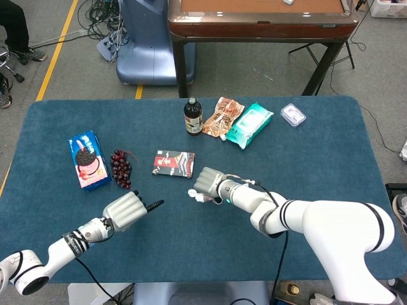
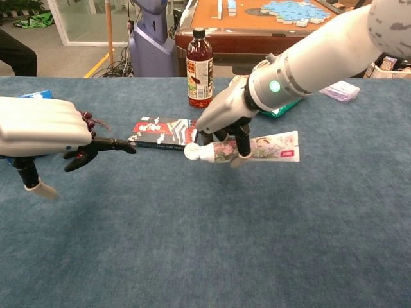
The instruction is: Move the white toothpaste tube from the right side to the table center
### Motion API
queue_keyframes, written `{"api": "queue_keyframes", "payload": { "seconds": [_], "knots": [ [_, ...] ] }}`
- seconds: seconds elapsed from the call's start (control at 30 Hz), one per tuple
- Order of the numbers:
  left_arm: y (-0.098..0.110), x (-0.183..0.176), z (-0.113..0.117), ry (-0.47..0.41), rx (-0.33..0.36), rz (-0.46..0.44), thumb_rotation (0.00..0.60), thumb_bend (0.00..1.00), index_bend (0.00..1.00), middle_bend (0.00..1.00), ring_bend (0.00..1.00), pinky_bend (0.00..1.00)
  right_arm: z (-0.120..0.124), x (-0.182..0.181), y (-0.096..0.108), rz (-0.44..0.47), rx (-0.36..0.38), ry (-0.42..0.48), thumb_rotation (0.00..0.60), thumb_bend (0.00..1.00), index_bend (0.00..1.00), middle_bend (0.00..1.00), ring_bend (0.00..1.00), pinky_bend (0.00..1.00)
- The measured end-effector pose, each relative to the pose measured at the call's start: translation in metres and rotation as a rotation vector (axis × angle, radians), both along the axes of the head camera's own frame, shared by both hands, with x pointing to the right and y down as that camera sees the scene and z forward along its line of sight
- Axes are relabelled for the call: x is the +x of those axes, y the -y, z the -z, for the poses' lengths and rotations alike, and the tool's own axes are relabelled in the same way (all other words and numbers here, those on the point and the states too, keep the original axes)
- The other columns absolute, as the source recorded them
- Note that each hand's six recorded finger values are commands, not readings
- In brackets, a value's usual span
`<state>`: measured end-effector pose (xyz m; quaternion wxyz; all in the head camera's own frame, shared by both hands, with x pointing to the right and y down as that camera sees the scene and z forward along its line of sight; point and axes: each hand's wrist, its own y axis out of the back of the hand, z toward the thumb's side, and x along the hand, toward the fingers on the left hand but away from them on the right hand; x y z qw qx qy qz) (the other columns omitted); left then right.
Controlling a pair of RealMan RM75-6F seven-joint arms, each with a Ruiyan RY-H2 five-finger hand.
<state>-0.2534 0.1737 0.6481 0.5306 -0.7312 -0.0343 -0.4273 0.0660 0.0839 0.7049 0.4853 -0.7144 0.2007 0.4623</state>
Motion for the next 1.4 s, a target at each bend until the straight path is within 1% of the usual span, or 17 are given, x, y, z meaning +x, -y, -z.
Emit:
{"api": "queue_keyframes", "payload": {
  "seconds": [0.03, 0.1, 0.17, 0.2, 0.23, 0.27, 0.33, 0.4, 0.47, 0.67, 0.8, 0.93, 1.0, 1.07, 1.13, 1.23, 1.4],
  "knots": [
    [0.0, -0.003, 0.0, 0.004, -0.001, 0.011, 0.6, 0.11, 0.0, 0.59, 0.52, 0.41, -0.002, 0.006, 0.0, -0.005, 0.0, -0.01, 0.6, 0.91, 1.0, 0.81, 0.75, 0.39],
    [0.001, -0.007, 0.0, 0.011, -0.001, 0.027, 0.6, 0.11, 0.0, 0.59, 0.52, 0.41, -0.005, 0.014, -0.001, -0.006, 0.004, -0.024, 0.6, 0.73, 0.93, 0.74, 0.66, 0.4],
    [0.001, -0.01, 0.0, 0.015, 0.0, 0.041, 0.6, 0.11, 0.0, 0.58, 0.52, 0.41, -0.008, 0.022, -0.002, -0.006, 0.01, -0.039, 0.6, 0.5, 0.76, 0.63, 0.57, 0.39],
    [0.002, -0.011, 0.0, 0.016, 0.0, 0.048, 0.6, 0.11, 0.0, 0.58, 0.52, 0.41, -0.009, 0.024, -0.002, -0.007, 0.012, -0.044, 0.6, 0.37, 0.61, 0.54, 0.51, 0.38],
    [0.002, -0.012, 0.0, 0.015, 0.001, 0.056, 0.6, 0.11, 0.0, 0.58, 0.52, 0.41, -0.01, 0.028, -0.002, -0.01, 0.015, -0.05, 0.6, 0.3, 0.53, 0.49, 0.47, 0.38],
    [0.002, -0.013, 0.0, 0.015, 0.001, 0.062, 0.6, 0.11, 0.0, 0.58, 0.52, 0.41, -0.011, 0.03, -0.002, -0.013, 0.018, -0.053, 0.6, 0.21, 0.41, 0.41, 0.41, 0.36],
    [0.002, -0.014, 0.001, 0.017, 0.001, 0.068, 0.6, 0.11, 0.0, 0.58, 0.52, 0.41, -0.012, 0.033, -0.002, -0.022, 0.025, -0.057, 0.6, 0.11, 0.21, 0.28, 0.32, 0.34],
    [0.002, -0.014, 0.001, 0.016, 0.0, 0.074, 0.6, 0.11, 0.0, 0.58, 0.52, 0.41, -0.012, 0.034, -0.001, -0.033, 0.034, -0.053, 0.6, 0.07, 0.04, 0.17, 0.26, 0.33],
    [0.002, -0.014, 0.001, 0.014, -0.001, 0.082, 0.6, 0.11, 0.0, 0.58, 0.52, 0.41, -0.011, 0.034, 0.0, -0.046, 0.045, -0.041, 0.6, 0.06, 0.0, 0.13, 0.24, 0.32],
    [0.0, -0.018, -0.001, 0.016, -0.005, 0.107, 0.6, 0.11, 0.0, 0.58, 0.52, 0.41, -0.005, 0.036, 0.004, -0.076, 0.076, -0.016, 0.6, 0.06, 0.0, 0.06, 0.19, 0.31],
    [0.005, -0.024, 0.0, 0.013, 0.003, 0.143, 0.6, 0.11, 0.0, 0.58, 0.51, 0.41, 0.005, 0.04, 0.015, -0.118, 0.11, 0.009, 0.6, 0.06, 0.0, 0.06, 0.18, 0.31],
    [0.016, -0.039, 0.001, 0.015, 0.017, 0.236, 0.6, 0.11, 0.0, 0.55, 0.49, 0.4, 0.025, 0.057, 0.032, -0.194, 0.162, 0.038, 0.6, 0.06, 0.0, 0.07, 0.17, 0.31],
    [0.021, -0.049, 0.001, 0.02, 0.018, 0.294, 0.6, 0.11, 0.0, 0.53, 0.47, 0.39, 0.033, 0.068, 0.039, -0.241, 0.187, 0.053, 0.6, 0.07, 0.0, 0.1, 0.17, 0.31],
    [0.027, -0.062, 0.0, 0.019, 0.014, 0.378, 0.6, 0.11, 0.0, 0.5, 0.45, 0.39, 0.042, 0.086, 0.047, -0.303, 0.221, 0.068, 0.6, 0.1, 0.0, 0.14, 0.18, 0.31],
    [0.032, -0.077, -0.002, 0.01, 0.009, 0.471, 0.6, 0.11, 0.0, 0.48, 0.45, 0.38, 0.051, 0.11, 0.052, -0.375, 0.254, 0.08, 0.6, 0.16, 0.05, 0.2, 0.2, 0.31],
    [0.039, -0.103, -0.003, -0.001, 0.021, 0.602, 0.6, 0.11, 0.0, 0.45, 0.44, 0.36, 0.063, 0.149, 0.054, -0.479, 0.294, 0.089, 0.6, 0.24, 0.21, 0.27, 0.25, 0.31],
    [0.042, -0.134, -0.001, -0.058, 0.071, 0.767, 0.6, 0.11, 0.09, 0.44, 0.43, 0.33, 0.078, 0.208, 0.044, -0.631, 0.335, 0.1, 0.6, 0.32, 0.45, 0.42, 0.38, 0.4]
  ]
}}
